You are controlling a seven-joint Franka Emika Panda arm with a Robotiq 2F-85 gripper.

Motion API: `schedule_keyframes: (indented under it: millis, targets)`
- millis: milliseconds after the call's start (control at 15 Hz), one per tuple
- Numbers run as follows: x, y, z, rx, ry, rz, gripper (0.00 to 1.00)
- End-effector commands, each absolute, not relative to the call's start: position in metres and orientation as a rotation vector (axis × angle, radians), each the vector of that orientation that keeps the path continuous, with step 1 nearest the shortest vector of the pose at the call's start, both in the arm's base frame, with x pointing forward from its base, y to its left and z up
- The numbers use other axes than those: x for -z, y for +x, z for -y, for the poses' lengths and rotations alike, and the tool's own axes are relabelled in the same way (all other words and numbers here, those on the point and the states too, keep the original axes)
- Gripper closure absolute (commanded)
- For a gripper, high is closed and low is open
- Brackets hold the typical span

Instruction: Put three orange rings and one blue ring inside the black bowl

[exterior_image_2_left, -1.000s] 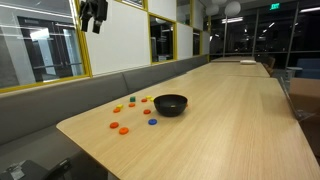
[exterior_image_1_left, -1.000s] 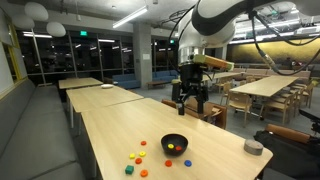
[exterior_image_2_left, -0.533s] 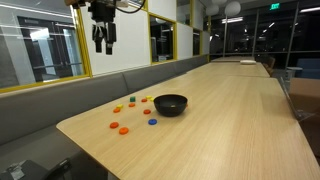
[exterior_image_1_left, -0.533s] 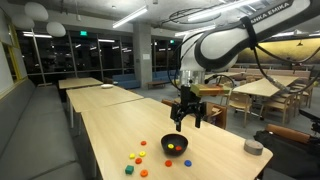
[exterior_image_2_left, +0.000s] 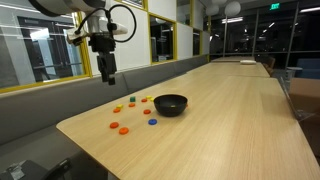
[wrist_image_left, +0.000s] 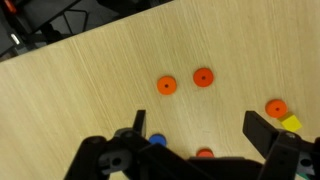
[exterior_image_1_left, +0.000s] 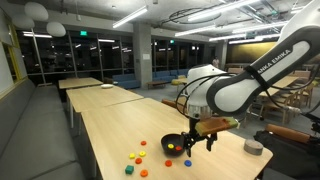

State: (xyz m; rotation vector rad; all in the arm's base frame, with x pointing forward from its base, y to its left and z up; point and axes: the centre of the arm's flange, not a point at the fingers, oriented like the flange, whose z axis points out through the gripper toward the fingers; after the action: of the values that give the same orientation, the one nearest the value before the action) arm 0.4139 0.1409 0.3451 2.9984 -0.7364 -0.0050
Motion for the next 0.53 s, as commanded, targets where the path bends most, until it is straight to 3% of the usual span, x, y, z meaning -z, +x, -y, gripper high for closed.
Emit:
schedule_keyframes:
  millis: [0,467]
  targets:
    - [-0.312,0.412,-0.132,-0.058,2.923,0.928,0.0]
    - [-0.257,0.405,-0.11,0.022,2.785,1.308,0.0]
